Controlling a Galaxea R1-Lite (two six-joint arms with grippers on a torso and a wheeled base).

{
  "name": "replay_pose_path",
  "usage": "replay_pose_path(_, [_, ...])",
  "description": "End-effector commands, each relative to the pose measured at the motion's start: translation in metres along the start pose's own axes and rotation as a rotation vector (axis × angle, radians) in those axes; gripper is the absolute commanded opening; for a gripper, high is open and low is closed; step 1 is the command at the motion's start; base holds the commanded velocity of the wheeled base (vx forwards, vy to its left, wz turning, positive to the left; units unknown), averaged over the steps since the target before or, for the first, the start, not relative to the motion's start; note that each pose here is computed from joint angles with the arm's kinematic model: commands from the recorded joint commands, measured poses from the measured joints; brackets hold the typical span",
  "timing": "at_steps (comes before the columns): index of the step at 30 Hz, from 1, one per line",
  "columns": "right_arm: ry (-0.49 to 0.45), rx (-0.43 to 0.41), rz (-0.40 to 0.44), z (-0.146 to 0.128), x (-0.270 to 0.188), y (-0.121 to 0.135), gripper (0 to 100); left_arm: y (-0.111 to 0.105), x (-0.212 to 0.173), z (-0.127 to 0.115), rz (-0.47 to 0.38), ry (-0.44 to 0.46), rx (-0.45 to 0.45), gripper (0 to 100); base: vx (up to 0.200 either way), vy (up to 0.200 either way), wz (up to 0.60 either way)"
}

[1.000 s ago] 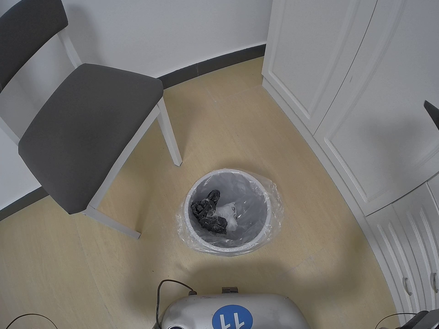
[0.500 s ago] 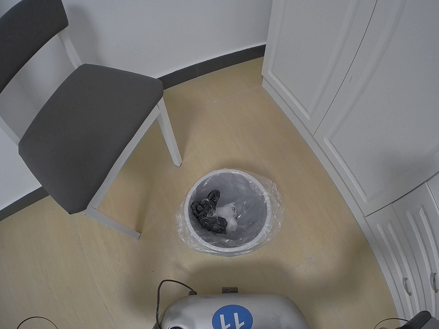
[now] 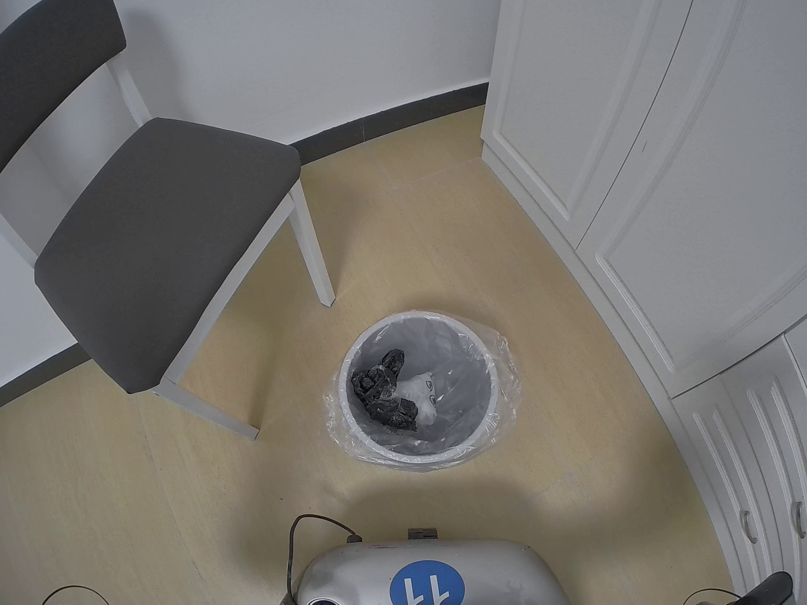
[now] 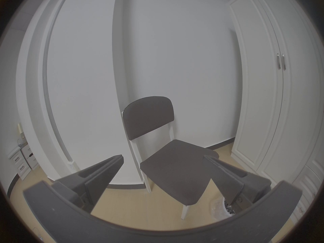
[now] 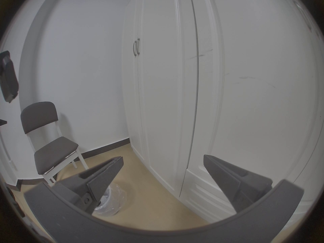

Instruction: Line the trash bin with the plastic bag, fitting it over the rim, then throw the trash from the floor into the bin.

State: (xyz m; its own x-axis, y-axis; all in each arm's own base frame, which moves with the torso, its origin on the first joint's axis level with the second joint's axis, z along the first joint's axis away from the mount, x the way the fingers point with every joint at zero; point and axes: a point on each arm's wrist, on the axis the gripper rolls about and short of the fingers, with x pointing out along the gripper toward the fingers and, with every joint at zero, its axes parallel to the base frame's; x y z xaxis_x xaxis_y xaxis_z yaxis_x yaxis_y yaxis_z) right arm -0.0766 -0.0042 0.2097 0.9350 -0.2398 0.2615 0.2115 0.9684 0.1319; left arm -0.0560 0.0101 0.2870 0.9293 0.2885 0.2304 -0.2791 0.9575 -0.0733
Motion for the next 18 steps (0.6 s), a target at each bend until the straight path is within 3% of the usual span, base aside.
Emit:
replay_pose_path(1, [-0.062,0.013,0.011,-0.007,-0.017,-0.004,100,0.006,-0.018,0.001,0.005,-0.044,-0.015,100,0.000,0.000,0.00])
replay_pose_path(10, [-0.070,0.028,0.030,-0.016,-0.020,-0.007,100,0.010,-0.037,-0.004,0.035,-0.062,-0.011,100,0.000,0.000,0.00])
replay_pose_path(18, [-0.050,0.023,0.056,-0.042,-0.004,-0.004,100,0.013,-0.053,-0.024,0.045,-0.039,-0.001,100,0.000,0.000,0.00])
